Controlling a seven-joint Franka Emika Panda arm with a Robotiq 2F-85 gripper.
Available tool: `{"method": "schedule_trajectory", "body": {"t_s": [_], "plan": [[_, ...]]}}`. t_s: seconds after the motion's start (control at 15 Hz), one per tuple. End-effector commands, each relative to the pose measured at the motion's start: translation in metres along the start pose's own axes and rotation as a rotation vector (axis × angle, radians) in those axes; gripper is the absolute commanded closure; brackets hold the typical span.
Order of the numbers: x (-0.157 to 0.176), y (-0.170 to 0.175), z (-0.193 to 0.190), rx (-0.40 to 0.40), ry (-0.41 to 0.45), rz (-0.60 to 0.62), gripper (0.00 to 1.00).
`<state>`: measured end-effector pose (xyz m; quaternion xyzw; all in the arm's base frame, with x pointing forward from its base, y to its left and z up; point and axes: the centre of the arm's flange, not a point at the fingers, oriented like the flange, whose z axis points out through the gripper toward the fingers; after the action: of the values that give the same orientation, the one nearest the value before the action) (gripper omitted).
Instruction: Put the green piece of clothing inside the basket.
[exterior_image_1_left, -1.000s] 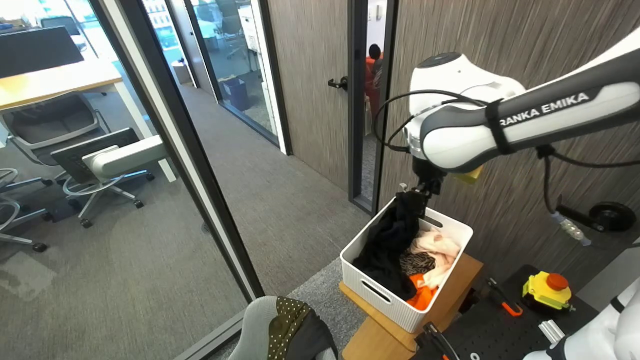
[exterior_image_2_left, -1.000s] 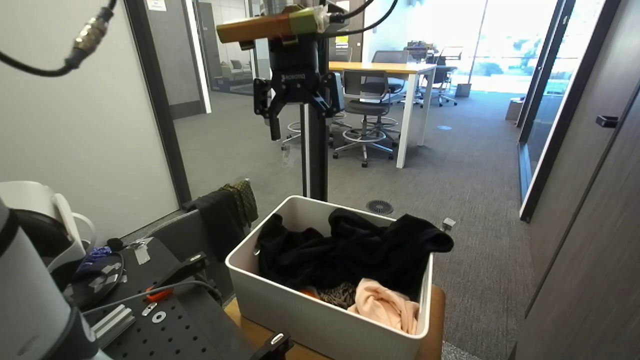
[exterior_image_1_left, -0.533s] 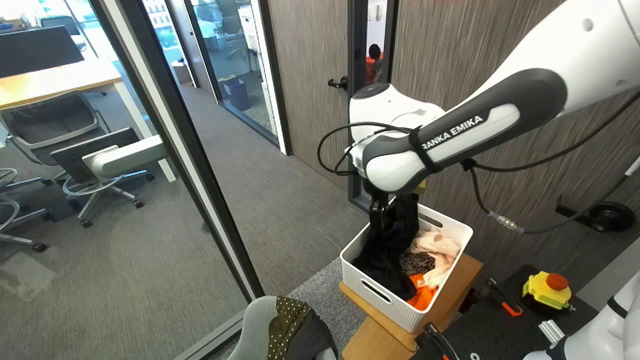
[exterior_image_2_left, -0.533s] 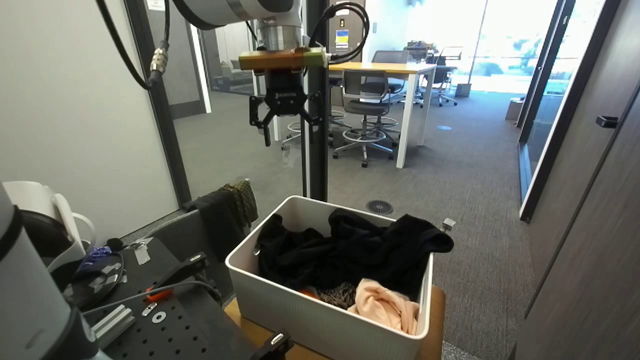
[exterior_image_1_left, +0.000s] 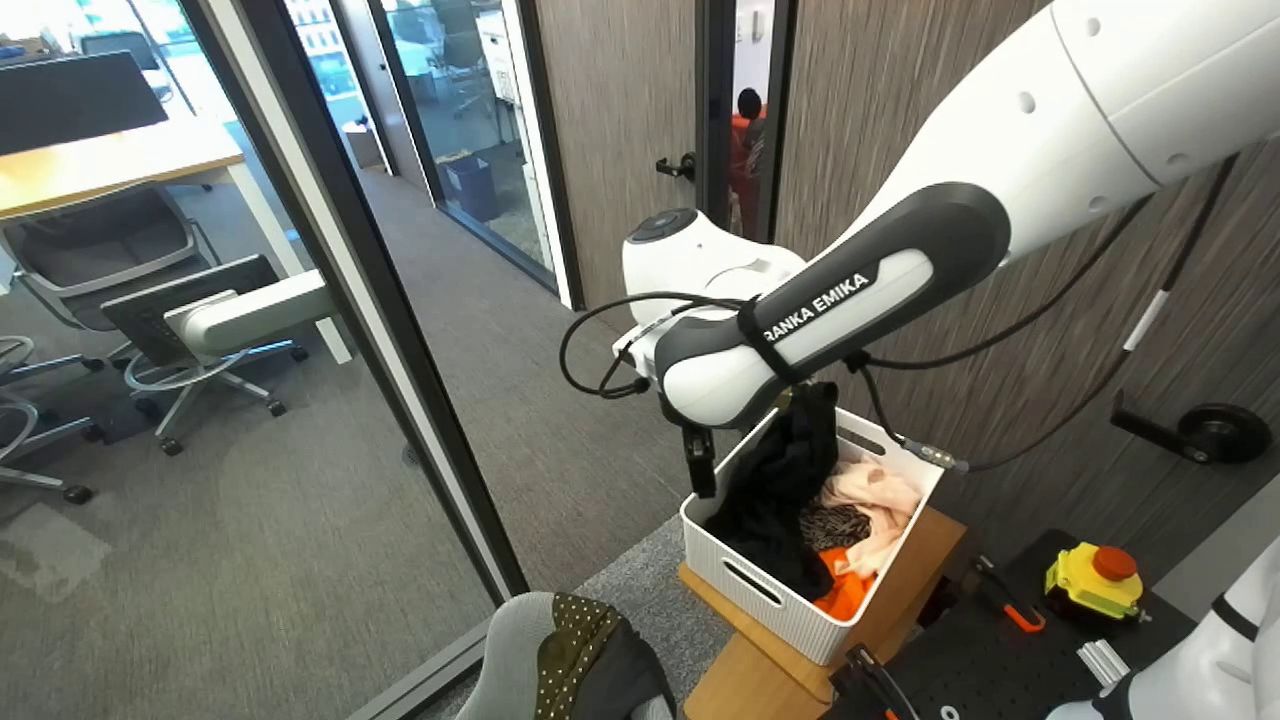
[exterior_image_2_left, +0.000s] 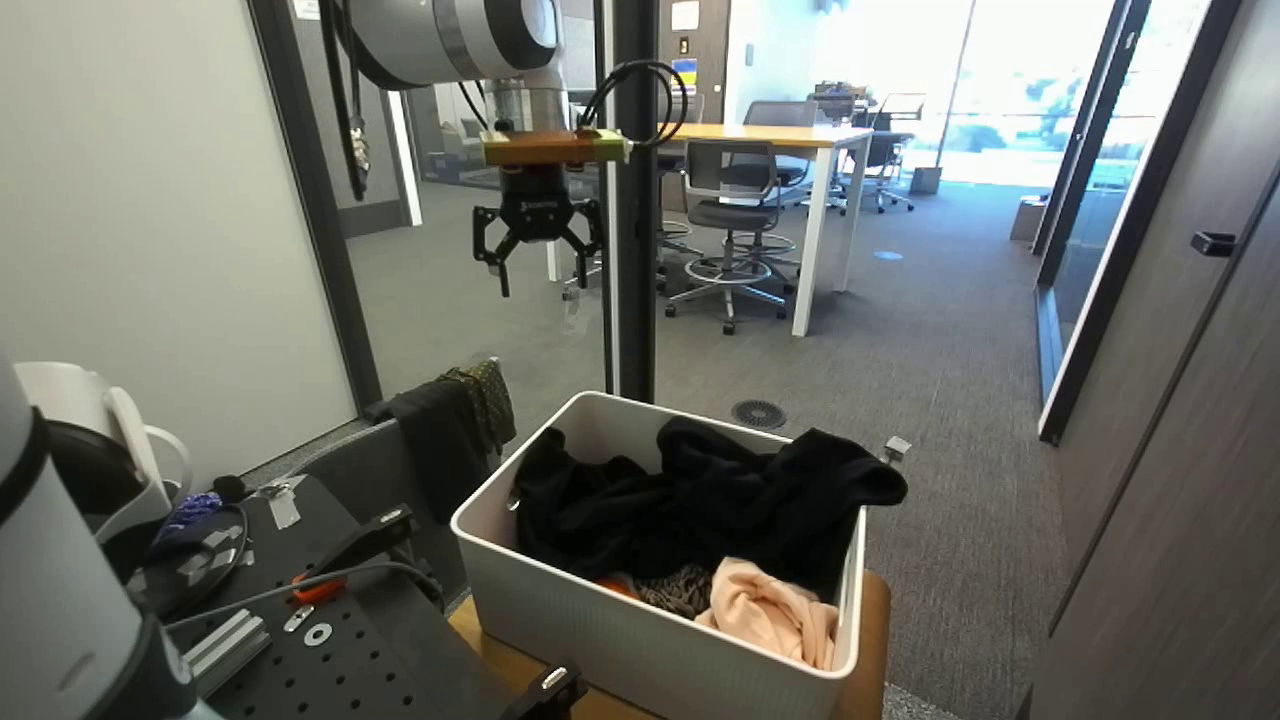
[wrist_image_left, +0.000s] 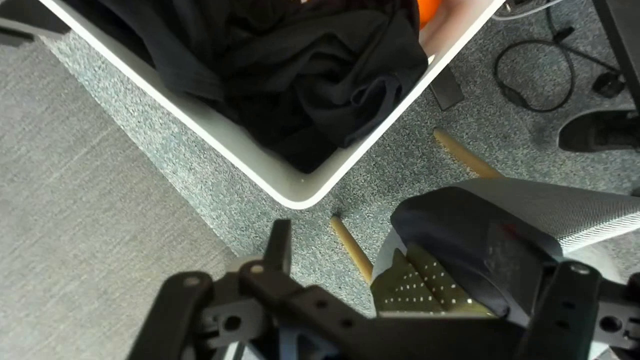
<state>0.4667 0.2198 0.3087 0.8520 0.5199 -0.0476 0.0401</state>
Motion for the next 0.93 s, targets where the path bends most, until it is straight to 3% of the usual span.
{"method": "schedule_trajectory", "body": {"t_s": [0.0,0.53,0.87], "plan": [[0.039,-0.014,0.002,0.023,0.044,-0.153,0.00],[0.099,-0.090,0.029,0.053,0.047,-0.463,0.00],[0.127,-0.129,0.052,0.071,0.082,-0.546,0.00]]}}
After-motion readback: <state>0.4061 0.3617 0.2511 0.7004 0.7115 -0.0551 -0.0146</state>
